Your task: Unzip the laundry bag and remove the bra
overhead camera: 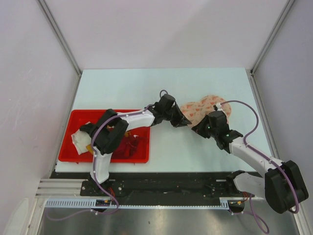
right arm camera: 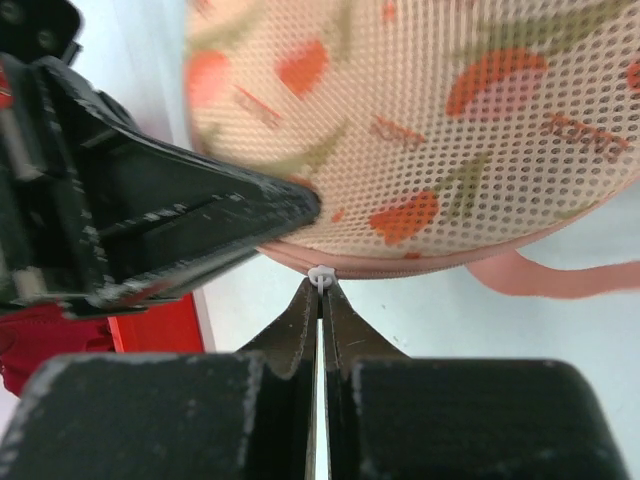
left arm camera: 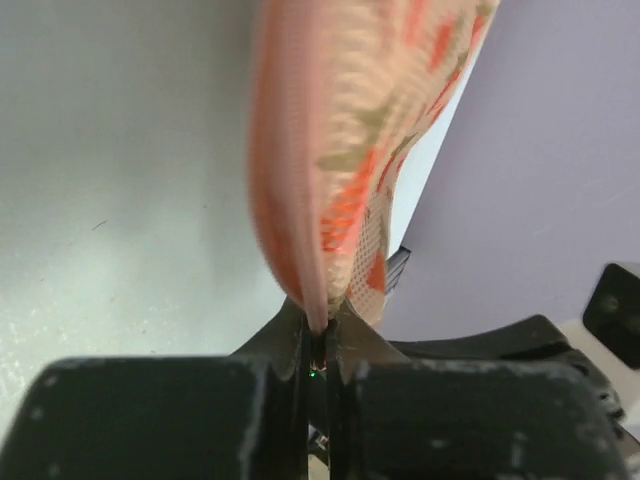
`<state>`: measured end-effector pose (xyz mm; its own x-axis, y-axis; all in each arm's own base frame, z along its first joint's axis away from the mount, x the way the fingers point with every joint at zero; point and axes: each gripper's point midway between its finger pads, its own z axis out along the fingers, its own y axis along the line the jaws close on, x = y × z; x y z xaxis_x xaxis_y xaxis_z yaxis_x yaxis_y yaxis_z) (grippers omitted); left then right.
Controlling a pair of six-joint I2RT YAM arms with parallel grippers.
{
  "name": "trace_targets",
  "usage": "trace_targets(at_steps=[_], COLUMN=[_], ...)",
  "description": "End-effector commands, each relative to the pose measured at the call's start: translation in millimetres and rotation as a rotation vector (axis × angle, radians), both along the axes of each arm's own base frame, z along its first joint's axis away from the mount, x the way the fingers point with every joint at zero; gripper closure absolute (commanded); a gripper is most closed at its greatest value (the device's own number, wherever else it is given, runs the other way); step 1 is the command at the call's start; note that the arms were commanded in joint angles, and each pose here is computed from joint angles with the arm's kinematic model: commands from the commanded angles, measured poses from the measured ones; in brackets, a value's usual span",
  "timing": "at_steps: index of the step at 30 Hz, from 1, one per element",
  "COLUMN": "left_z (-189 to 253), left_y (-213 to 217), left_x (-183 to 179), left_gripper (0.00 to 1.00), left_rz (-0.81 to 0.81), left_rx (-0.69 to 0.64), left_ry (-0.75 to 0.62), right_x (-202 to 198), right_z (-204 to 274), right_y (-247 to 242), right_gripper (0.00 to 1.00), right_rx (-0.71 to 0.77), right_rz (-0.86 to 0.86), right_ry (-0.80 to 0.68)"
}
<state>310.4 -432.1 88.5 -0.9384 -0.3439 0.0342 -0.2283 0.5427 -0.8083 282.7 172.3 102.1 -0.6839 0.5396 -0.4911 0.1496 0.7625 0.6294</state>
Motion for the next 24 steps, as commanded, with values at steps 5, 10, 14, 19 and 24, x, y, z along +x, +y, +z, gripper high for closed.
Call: trace_targets(at_steps=[5,10,14,19,24], left_z=[29,48,58,60,55], left_y=[29,41,52,61,62], left_x=[38,53,66,90,115], left_gripper=[1.00,1.00,1.00,1.00,1.00], left_rz=[0.049,0.023,0.026,-0.012,-0.039], left_rx=[-0.002,-0.022,-0.040,0.044,0.100], left_ry=[-0.084,-0.132,-0.155,-0.214,-0.245], right_x=[17,16,15,11,-5], right_z=[26,10,4,11,18], right_y=[-49,-93,-108,-110,-113], right_gripper=[1.00,1.00,1.00,1.00,1.00], right_rx=[-0.075,-0.127,-0.147,-0.155,-0.201], right_rz=[-0.064,-0.112,-0.137,-0.146,-0.142], right_ry=[-0.074,-0.020,0.006,-0.015,-0.030])
